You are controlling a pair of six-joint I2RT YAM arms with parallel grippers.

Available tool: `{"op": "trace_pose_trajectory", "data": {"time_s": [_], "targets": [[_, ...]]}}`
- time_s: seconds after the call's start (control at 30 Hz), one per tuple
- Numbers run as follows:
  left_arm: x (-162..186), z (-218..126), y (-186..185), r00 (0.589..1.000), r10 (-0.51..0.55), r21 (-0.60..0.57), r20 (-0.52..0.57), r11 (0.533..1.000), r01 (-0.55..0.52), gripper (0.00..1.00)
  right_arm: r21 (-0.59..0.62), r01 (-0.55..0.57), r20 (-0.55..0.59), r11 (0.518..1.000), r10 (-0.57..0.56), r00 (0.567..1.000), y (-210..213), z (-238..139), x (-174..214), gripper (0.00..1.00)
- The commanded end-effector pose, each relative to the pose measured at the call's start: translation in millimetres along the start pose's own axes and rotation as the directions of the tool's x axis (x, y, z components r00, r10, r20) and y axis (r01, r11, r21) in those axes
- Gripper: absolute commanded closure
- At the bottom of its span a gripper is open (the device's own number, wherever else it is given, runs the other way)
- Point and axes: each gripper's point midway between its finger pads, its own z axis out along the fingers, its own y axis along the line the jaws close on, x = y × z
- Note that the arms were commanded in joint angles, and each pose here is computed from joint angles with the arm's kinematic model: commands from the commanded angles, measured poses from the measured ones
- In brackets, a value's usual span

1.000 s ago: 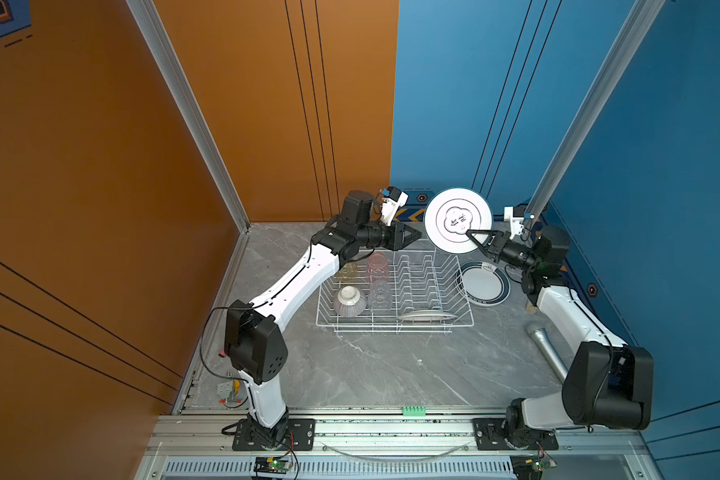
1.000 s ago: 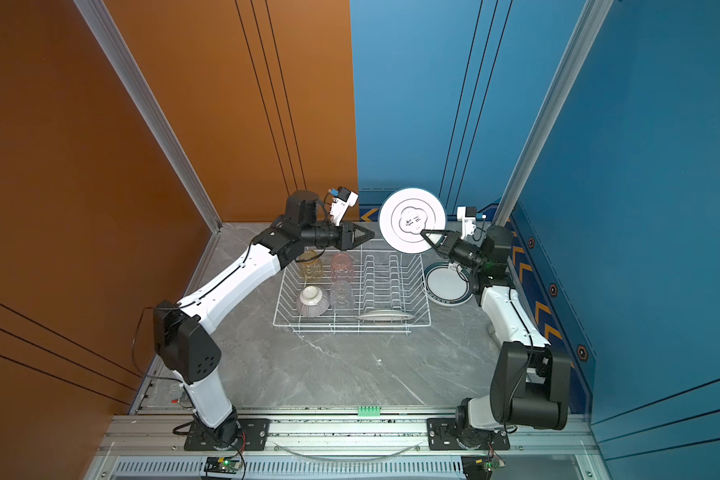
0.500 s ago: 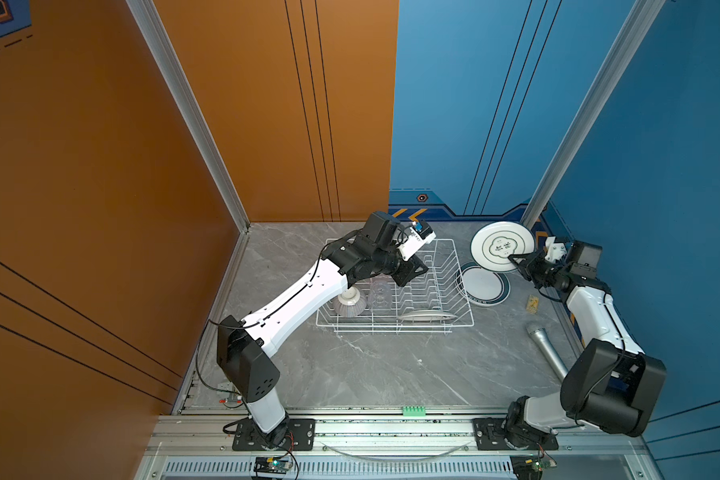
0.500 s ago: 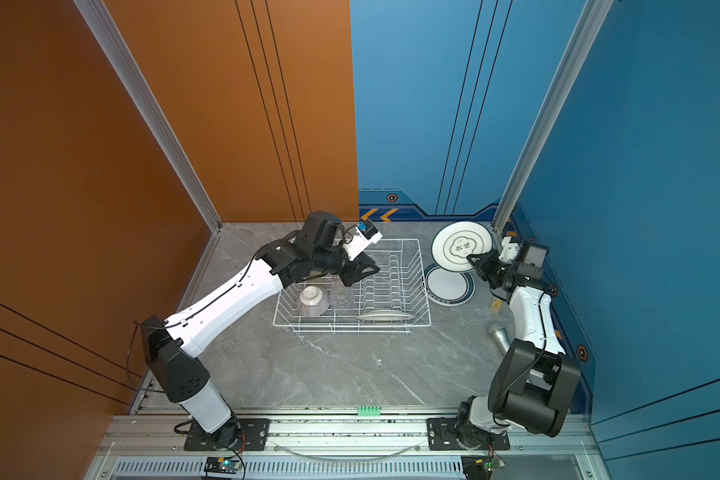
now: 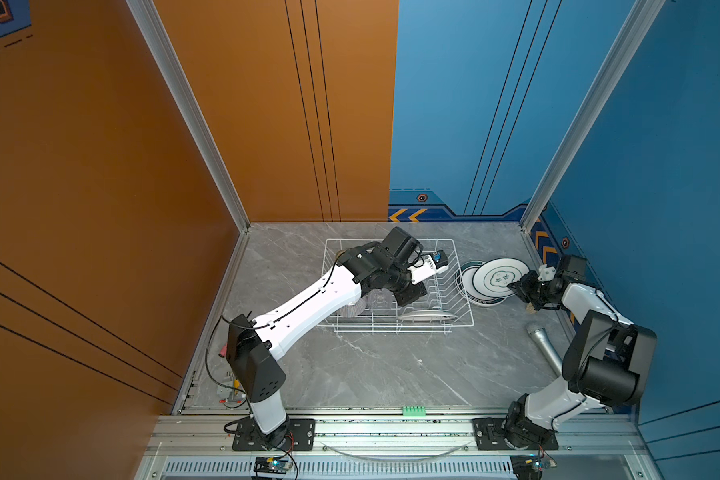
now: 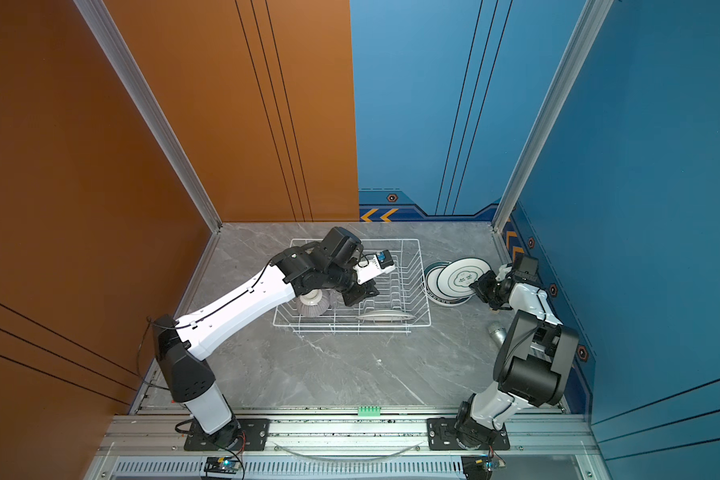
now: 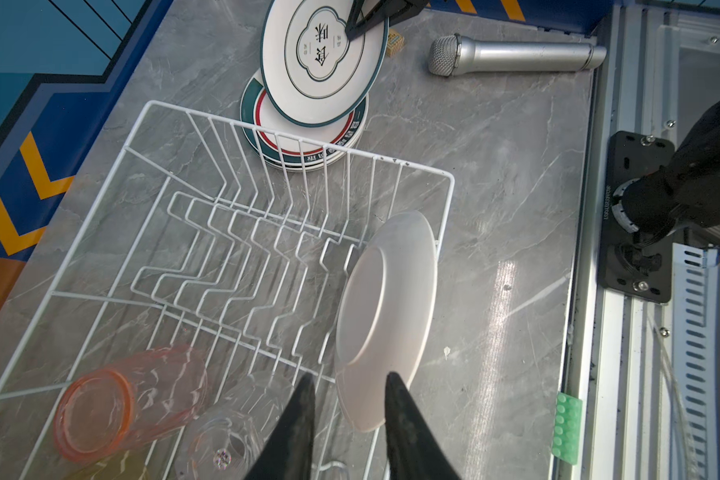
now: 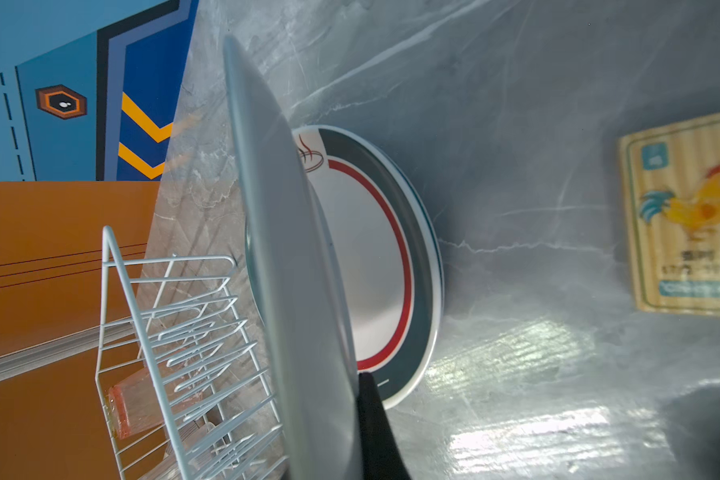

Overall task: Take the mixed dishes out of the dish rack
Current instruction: 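Carry the plate onto the plate stack with the right gripper while the left releases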

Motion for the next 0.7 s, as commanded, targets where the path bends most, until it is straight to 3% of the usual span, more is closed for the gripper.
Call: {"op": "trace_pose_trajectory", "data": {"time_s": [0.0, 0.5, 0.67], "targets": [[8.8, 3.7, 2.2, 0.997, 0.039, -0.021, -0.071, 0.999, -0.04, 0.7, 0.016, 0.019, -0.02, 1.0, -0.018, 1.0, -4.5, 5.0, 5.0, 1.0], [12.5, 10.0, -1.1, 0.993, 0.061, -0.018, -0.102, 0.998, -0.063, 0.7, 0.007, -0.008, -0.112, 1.0, 0.009, 0.994, -12.6, 22.4, 19.1, 1.0], [13.3, 11.5, -0.4, 0.992, 0.063, -0.022, -0.107, 0.998, -0.066, 0.7, 0.026, -0.005, -0.144, 1.0, 0.009, 0.99, -17.1, 23.9, 24.1, 0.88]]}}
